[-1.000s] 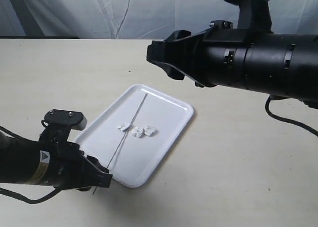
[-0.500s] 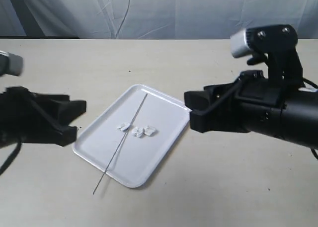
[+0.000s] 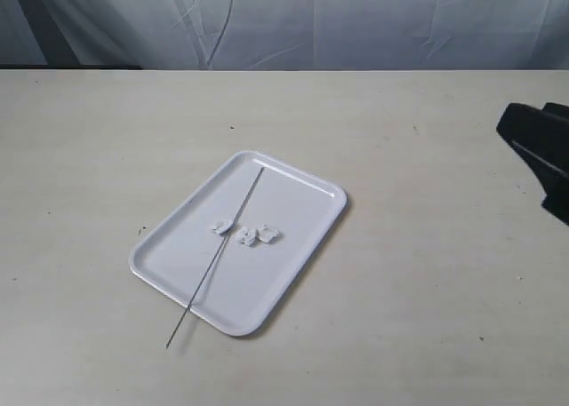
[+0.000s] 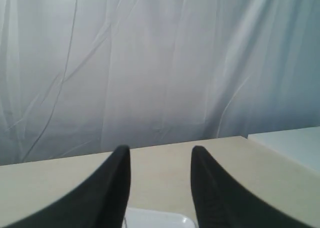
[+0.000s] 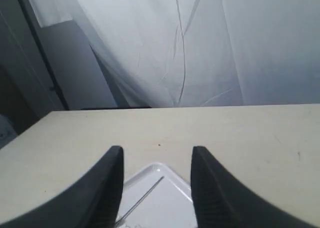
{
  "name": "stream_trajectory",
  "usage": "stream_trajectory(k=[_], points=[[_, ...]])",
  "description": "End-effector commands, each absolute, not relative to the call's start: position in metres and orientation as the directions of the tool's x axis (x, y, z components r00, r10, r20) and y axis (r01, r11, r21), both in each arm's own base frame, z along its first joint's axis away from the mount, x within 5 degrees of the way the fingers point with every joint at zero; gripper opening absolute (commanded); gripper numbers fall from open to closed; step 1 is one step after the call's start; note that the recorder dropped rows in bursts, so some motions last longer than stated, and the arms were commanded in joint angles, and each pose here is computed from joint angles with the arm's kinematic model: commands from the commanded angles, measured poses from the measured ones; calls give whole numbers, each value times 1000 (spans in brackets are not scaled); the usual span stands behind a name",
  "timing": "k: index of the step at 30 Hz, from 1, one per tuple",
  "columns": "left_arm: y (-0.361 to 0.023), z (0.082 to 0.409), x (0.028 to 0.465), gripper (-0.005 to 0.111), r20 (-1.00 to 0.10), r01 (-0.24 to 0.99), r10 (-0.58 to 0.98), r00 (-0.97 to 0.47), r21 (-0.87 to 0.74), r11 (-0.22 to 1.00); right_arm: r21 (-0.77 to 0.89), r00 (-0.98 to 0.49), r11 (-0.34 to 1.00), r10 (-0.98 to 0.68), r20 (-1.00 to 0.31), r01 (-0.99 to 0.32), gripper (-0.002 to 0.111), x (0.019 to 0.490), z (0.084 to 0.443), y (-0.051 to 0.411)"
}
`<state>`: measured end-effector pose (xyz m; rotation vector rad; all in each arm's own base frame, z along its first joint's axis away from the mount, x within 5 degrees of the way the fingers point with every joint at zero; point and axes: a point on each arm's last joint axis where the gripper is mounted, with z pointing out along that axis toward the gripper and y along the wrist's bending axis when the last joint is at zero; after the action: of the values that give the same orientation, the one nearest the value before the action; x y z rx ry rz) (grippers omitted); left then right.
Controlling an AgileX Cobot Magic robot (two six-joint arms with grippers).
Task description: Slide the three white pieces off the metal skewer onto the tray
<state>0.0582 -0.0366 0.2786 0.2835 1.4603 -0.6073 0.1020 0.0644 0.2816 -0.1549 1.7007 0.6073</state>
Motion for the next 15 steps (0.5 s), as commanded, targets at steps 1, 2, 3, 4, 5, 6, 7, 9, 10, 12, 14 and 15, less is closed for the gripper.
stream_trajectory(k=[1, 2, 3, 4, 5, 6, 7, 9, 10, 12, 14, 15], points=[[-43, 276, 51, 39, -975, 625, -219, -39, -195, 756, 335, -179, 879, 289, -941, -341, 41, 101, 286, 51], [-44, 276, 50, 39, -977, 636, -211, -41, -189, 748, 350, -188, 876, 303, -934, -332, 41, 101, 285, 50], [-45, 276, 50, 39, -977, 643, -209, -43, -187, 743, 358, -193, 875, 309, -931, -327, 41, 101, 284, 50], [-45, 275, 49, 39, -977, 649, -207, -46, -186, 738, 354, -188, 880, 307, -933, -317, 41, 101, 284, 49], [-45, 275, 49, 39, -977, 650, -206, -46, -186, 737, 339, -179, 890, 296, -938, -306, 41, 102, 284, 48], [-46, 275, 49, 39, -977, 652, -206, -47, -186, 735, 319, -162, 904, 282, -946, -287, 41, 103, 285, 45], [-46, 275, 49, 39, -977, 652, -206, -47, -186, 735, 288, -136, 921, 260, -956, -261, 41, 104, 285, 42], [-46, 275, 49, 39, -977, 652, -206, -47, -186, 735, 235, -59, 955, 228, -972, -178, 41, 106, 289, 33], [-46, 275, 49, 39, -977, 652, -206, -47, -186, 735, 226, -39, 963, 223, -974, -149, 41, 107, 290, 30], [-46, 275, 49, 39, -977, 652, -206, -47, -186, 735, 227, -17, 969, 227, -974, -100, 41, 107, 292, 25], [-46, 276, 48, 39, -977, 653, -206, -46, -186, 734, 227, -3, 973, 227, -974, -51, 41, 108, 292, 20], [-45, 276, 49, 39, -977, 652, -207, -45, -186, 735, 227, 1, 973, 227, -974, -34, 41, 109, 292, 18]])
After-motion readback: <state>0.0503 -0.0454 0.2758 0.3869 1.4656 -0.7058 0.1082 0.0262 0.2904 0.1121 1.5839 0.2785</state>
